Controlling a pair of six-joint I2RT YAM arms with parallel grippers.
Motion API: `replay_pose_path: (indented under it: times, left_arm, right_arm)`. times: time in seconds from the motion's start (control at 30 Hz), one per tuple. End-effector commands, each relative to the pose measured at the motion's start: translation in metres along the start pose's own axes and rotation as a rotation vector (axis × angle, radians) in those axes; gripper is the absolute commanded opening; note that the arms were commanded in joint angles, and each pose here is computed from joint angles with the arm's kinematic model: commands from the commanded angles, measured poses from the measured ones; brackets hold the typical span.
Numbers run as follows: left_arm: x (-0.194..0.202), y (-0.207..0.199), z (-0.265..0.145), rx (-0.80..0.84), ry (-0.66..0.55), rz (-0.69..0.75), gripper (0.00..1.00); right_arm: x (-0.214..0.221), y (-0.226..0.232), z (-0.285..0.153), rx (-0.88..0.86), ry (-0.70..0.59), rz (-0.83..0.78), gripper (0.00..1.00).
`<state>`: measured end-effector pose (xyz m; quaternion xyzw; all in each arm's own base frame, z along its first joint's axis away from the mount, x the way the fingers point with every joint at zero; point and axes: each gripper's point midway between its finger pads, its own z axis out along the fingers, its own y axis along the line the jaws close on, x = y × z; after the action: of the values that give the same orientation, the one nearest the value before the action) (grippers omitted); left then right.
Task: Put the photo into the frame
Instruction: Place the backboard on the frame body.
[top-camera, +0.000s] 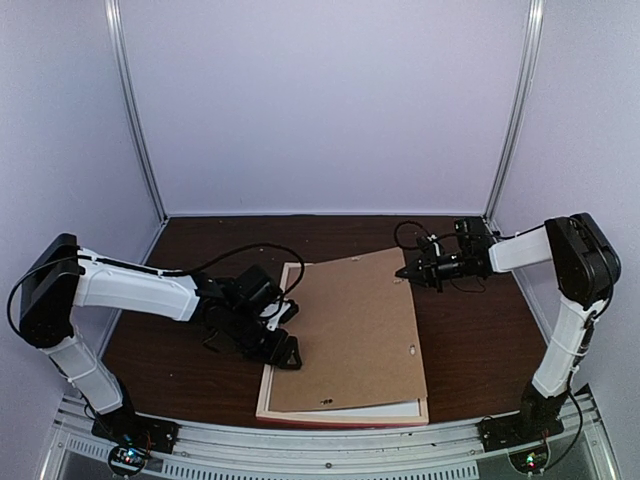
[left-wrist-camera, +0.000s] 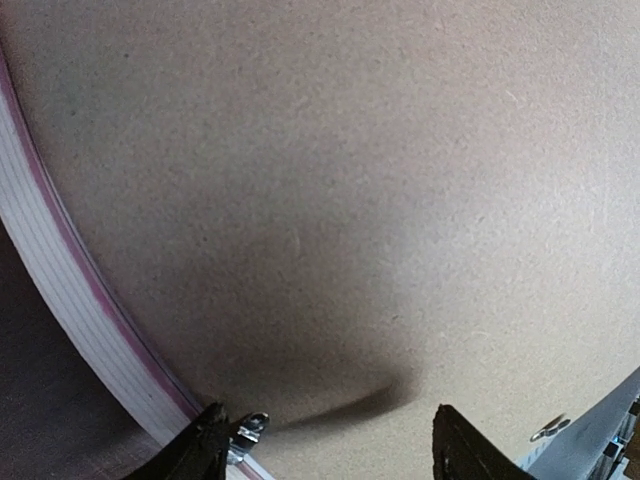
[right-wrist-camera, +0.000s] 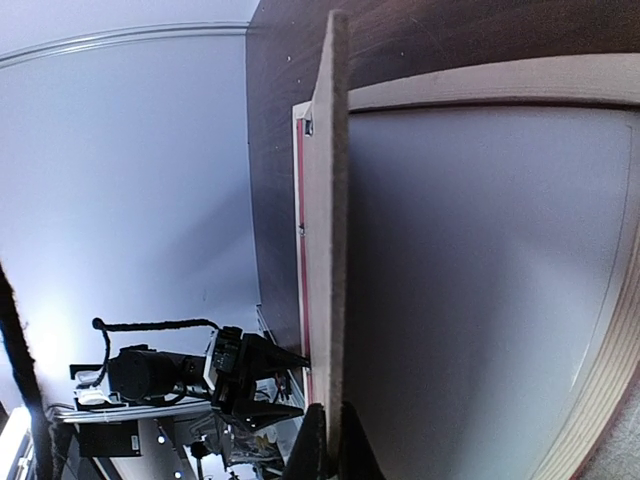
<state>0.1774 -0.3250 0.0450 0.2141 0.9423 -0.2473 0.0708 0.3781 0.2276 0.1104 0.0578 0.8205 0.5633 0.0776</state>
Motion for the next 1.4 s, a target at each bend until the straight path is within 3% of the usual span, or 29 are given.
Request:
replay_pose_path:
  times: [0.0,0.57,1.1,1.37]
  left_arm:
    - [0.030,-0.010,-0.007,0.032,0.116,-0.006,0.70]
    - [0.004,-0.013,-0.020,-0.008,0.033,0.027,0.72]
    - [-0.124,0.014,-0.058,-0.106,-0.259,0.178,0.78]
    - [-0.169,0.031,-0.028,-0.177,-0.212,0.320,0.81]
  right_arm:
    - [-0.019,-0.009,0.004,-0.011,-0.095,0.031,0.00]
    - [-0.016,-0.014,0.003,0.022,-0.085,0.027,0.00]
    - [-0.013,-0.018,0.002,0.089,-0.050,-0.047,0.00]
    - [-0.014,-0.017,0.005,0.075,-0.050,-0.039,0.00]
